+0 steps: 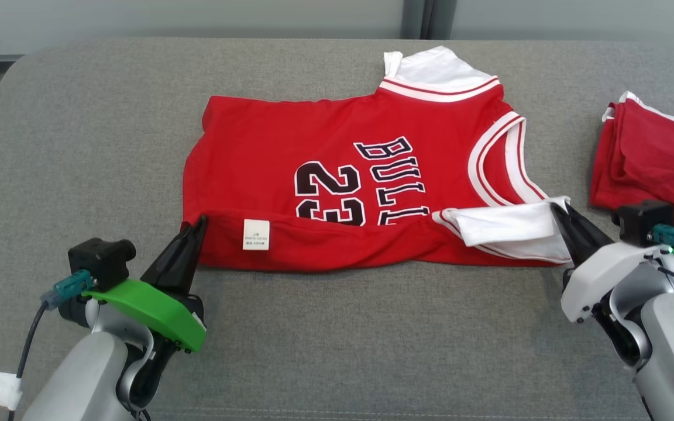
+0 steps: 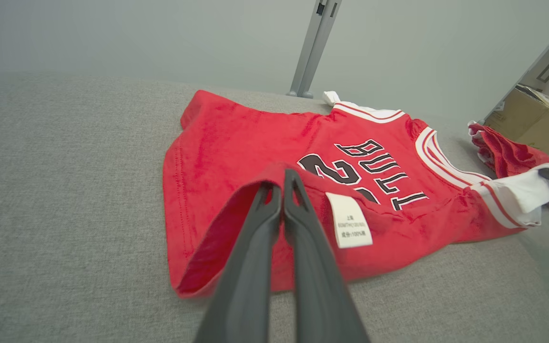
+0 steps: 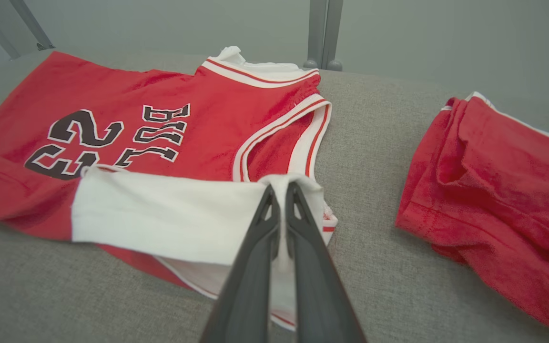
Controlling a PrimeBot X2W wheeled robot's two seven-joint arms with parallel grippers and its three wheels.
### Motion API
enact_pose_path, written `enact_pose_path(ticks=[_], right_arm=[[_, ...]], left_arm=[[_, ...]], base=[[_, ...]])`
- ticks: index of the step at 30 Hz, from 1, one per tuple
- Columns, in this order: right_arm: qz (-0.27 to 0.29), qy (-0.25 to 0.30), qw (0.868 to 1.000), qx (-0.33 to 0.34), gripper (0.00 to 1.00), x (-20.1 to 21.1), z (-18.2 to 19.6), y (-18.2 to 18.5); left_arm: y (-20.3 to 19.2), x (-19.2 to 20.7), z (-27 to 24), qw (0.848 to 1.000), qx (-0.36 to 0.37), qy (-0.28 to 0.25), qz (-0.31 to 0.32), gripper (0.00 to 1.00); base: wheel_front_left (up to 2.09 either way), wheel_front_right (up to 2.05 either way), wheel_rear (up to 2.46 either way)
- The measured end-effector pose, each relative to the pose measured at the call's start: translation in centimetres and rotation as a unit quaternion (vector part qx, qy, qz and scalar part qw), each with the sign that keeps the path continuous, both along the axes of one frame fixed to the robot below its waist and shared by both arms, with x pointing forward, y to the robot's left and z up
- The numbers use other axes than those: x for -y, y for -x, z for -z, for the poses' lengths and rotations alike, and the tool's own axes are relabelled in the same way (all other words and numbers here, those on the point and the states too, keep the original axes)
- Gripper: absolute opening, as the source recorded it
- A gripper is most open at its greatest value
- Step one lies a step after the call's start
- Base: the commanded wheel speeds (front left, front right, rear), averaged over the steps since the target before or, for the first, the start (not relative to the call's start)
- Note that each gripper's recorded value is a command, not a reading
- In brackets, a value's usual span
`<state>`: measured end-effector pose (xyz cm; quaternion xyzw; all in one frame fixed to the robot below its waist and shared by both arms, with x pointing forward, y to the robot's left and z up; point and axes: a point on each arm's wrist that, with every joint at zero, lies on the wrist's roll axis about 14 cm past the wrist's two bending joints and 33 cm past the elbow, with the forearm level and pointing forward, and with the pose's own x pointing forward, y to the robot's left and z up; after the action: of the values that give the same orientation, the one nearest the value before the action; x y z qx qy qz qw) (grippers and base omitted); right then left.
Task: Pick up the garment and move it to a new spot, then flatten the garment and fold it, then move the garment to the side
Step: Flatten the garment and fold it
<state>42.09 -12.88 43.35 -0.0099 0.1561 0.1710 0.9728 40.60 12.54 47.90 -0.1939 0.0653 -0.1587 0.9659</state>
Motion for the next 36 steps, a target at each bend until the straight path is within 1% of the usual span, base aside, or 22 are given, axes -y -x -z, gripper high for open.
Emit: enact_pose_path(ticks=[3, 8, 16, 17, 18, 19, 21, 22, 23, 27, 32, 36], right_arm=[[-0.01, 0.004, 1.0, -0.001, 0.0, -0.4, -0.4, -1.2], [-0.021, 0.006, 1.0, -0.013, 0.0, -1.0, -0.5, -2.8], [-0.029, 0.026, 0.999, -0.037, 0.0, -0.8, 0.5, -4.3], [-0.031, 0.027, 0.998, -0.039, 0.06, -1.0, 0.6, -4.4], [-0.033, 0.028, 0.998, -0.04, 0.32, -1.1, 0.6, -4.6], [-0.035, 0.029, 0.998, -0.04, 1.0, -1.2, 0.7, -4.7], [-0.036, 0.03, 0.998, -0.041, 1.0, -1.3, 0.7, -4.9], [-0.036, 0.029, 0.998, -0.04, 1.0, -1.3, 0.7, -5.1], [-0.035, 0.029, 0.998, -0.041, 1.0, -1.3, 0.7, -5.2], [-0.035, 0.033, 0.998, -0.046, 1.0, -1.2, 1.3, -5.1], [-0.029, 0.026, 0.999, -0.018, 1.0, -0.8, 0.5, -5.5], [-0.03, 0.02, 0.999, -0.012, 1.0, -1.0, 0.5, -4.8]], left_arm=[[-0.6, -0.1, 0.0, 1.0, -0.001, -0.004, 0.002, 0.0], [-1.2, -0.3, 1.2, 1.0, -0.023, -0.011, 0.005, 0.0], [-2.2, -2.3, 2.8, 0.998, -0.048, -0.026, -0.019, 0.0], [-2.1, -2.4, 3.1, 0.998, -0.053, -0.027, -0.019, 0.0], [-2.1, -2.4, 3.4, 0.998, -0.058, -0.026, -0.02, 0.03], [-2.1, -2.3, 3.6, 0.998, -0.061, -0.022, -0.02, 0.17], [-2.2, -1.7, 3.5, 0.998, -0.06, -0.015, -0.016, 0.7], [-2.4, -1.4, 3.4, 0.998, -0.058, -0.014, -0.013, 0.9], [-2.6, -1.1, 3.2, 0.998, -0.055, -0.012, -0.01, 1.0], [-3.7, -0.7, 2.2, 0.999, -0.033, -0.008, -0.008, 1.0], [-4.2, -1.1, 1.8, 1.0, -0.026, 0.001, -0.016, 1.0], [-4.7, -3.1, 1.3, 0.999, -0.016, 0.003, -0.044, 1.0]], base=[[0.0, 0.0, 0.0], [0.0, 0.0, 0.0], [0.0, 0.0, 0.0], [0.0, 0.0, 0.0], [0.0, 0.0, 0.0], [0.0, 0.0, 0.0], [0.0, 0.0, 0.0], [0.0, 0.0, 0.0], [0.0, 0.0, 0.0], [0.0, 0.0, 0.0], [0.0, 0.0, 0.0], [0.0, 0.0, 0.0]])
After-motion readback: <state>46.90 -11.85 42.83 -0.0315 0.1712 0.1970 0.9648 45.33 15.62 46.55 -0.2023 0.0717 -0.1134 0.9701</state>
